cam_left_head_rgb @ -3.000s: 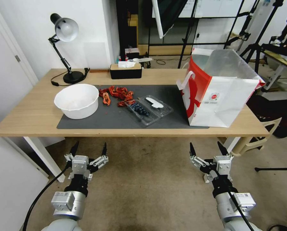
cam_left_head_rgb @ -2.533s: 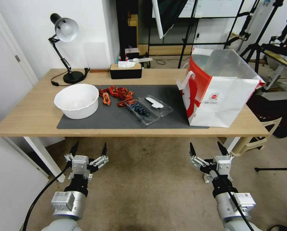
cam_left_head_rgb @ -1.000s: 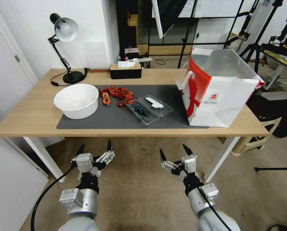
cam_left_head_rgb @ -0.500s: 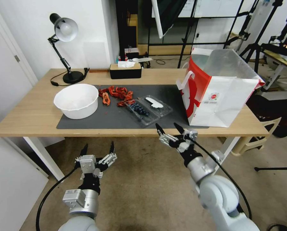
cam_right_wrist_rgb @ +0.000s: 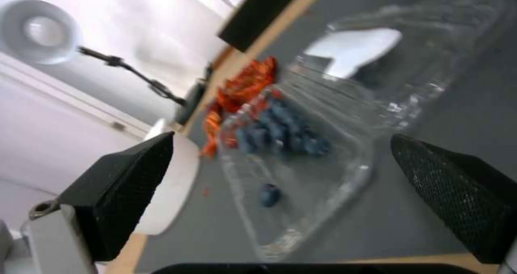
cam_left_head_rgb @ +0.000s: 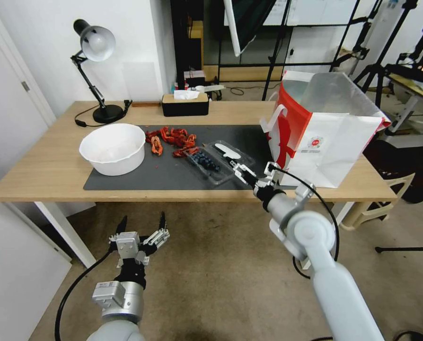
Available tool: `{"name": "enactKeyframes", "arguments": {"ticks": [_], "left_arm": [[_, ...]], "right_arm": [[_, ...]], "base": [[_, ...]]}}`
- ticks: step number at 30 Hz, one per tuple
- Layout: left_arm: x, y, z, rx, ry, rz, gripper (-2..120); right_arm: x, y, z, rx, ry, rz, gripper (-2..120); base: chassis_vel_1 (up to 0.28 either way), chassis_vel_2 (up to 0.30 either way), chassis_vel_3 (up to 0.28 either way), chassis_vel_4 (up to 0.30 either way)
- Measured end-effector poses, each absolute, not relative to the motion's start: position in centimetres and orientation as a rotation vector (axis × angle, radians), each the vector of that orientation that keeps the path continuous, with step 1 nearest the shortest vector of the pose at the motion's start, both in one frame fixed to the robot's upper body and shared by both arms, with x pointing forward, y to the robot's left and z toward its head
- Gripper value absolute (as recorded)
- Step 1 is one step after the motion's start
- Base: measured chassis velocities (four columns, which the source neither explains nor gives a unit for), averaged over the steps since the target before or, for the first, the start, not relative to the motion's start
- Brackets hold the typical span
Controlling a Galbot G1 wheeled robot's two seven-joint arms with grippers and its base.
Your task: Close the takeout container lid, then place the container into the takeout bag.
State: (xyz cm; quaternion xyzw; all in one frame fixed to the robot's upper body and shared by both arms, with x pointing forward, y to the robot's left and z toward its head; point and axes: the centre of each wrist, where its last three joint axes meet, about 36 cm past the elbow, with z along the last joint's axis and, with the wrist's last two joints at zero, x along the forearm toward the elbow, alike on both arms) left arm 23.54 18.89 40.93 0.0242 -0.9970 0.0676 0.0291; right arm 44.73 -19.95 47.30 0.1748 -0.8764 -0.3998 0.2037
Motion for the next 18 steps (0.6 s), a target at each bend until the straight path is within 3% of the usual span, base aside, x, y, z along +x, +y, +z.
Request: {"name": "enactKeyframes", "arguments": {"ticks": [18], "left_arm": [[23.4, 19.0, 40.4, 0.096, -3.072, 0.206, 100]], "right_arm": [[48.0, -18.8, 47.2, 0.418, -2.33, -1.076, 100]], "base": [[0.0, 0.0, 0.0, 0.0]]}}
